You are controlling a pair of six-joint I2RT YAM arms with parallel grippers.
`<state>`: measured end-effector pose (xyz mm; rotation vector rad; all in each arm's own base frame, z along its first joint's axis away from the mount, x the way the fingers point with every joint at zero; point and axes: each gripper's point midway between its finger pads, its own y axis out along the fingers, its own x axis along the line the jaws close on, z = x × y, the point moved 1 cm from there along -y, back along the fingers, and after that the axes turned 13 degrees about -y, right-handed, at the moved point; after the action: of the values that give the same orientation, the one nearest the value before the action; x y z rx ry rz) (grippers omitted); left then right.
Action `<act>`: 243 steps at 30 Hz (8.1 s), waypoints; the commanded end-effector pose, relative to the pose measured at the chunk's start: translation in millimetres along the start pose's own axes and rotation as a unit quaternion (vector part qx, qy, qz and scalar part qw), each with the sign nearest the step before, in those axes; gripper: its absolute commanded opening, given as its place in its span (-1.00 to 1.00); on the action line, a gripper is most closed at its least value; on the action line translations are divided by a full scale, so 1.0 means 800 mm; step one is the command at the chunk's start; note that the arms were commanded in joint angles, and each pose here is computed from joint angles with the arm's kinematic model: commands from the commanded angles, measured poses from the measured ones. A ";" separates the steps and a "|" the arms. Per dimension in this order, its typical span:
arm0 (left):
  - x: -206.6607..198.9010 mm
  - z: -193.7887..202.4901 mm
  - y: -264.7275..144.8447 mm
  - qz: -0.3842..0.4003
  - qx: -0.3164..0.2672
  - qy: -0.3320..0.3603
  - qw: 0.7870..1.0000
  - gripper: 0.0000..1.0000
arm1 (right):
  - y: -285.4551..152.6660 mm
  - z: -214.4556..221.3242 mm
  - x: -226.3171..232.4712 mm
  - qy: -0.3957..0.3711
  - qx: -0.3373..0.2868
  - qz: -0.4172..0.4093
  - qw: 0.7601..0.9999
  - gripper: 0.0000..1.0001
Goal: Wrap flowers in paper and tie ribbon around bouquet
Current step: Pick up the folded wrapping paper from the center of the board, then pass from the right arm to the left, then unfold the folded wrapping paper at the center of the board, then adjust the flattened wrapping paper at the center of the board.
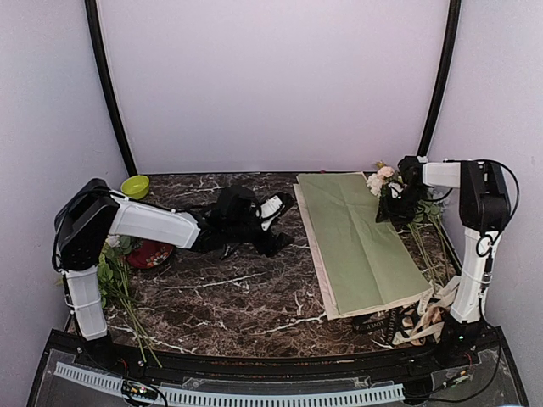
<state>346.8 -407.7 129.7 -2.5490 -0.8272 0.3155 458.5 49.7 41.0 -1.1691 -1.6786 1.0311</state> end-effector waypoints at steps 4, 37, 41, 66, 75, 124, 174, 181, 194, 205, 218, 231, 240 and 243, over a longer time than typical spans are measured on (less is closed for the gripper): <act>-0.049 0.001 0.038 0.042 0.008 -0.018 0.999 0.51 | -0.002 -0.004 0.013 -0.033 -0.003 -0.023 0.999 0.15; -0.064 0.064 0.085 0.049 0.084 -0.040 0.994 0.35 | -0.034 -0.021 0.132 0.007 -0.105 -0.313 0.944 -0.46; -0.063 0.064 0.084 0.049 0.084 -0.044 0.994 0.35 | -0.035 -0.017 0.149 -0.004 -0.100 -0.330 0.939 -0.55; -0.136 -0.081 -0.112 0.162 -0.126 0.126 0.970 0.98 | -0.253 -0.111 0.289 0.077 -0.321 -0.289 0.899 -1.00; -0.126 -0.063 -0.135 0.123 -0.149 0.089 0.977 0.98 | -0.290 -0.110 0.353 0.071 -0.372 -0.295 0.877 -1.00; 0.136 -0.046 -0.223 -0.069 -0.208 -0.377 0.900 -1.00 | -0.031 -0.125 0.240 0.059 -0.187 -0.241 0.951 0.27; 0.161 -0.045 -0.276 -0.177 -0.221 -0.304 0.910 -1.00 | -0.089 -0.242 0.295 0.069 -0.316 -0.332 0.886 -1.00; 0.197 -0.024 -0.288 -0.230 -0.209 -0.330 0.892 -1.00 | -0.153 -0.141 0.247 0.074 -0.322 -0.246 0.911 -1.00; 0.227 0.060 -0.202 -0.235 -0.095 -0.377 0.891 -1.00 | -0.075 0.060 0.165 0.182 -0.227 -0.139 0.947 -1.00; 0.239 0.107 -0.151 -0.232 -0.033 -0.367 0.900 -1.00 | -0.058 0.110 0.145 0.206 -0.211 -0.106 0.950 -1.00; 0.256 0.090 -0.176 -0.293 -0.002 -0.327 0.898 0.85 | -0.192 0.106 0.068 0.227 -0.329 0.094 0.912 0.33; 0.195 0.025 -0.168 -0.262 0.042 -0.162 0.951 0.59 | -0.195 0.012 0.158 0.008 -0.324 0.040 0.945 0.22; 0.109 0.119 -0.099 -0.154 0.160 -0.149 0.964 0.56 | -0.054 0.017 0.173 -0.069 -0.107 0.022 0.992 0.11; 0.117 0.145 -0.089 -0.172 0.187 -0.145 0.956 0.55 | -0.016 0.040 0.171 -0.071 -0.064 0.022 0.995 0.10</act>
<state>348.4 -271.5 77.3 -2.0712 -1.1796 0.6605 414.6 166.9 98.8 -1.3872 -1.9020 0.9288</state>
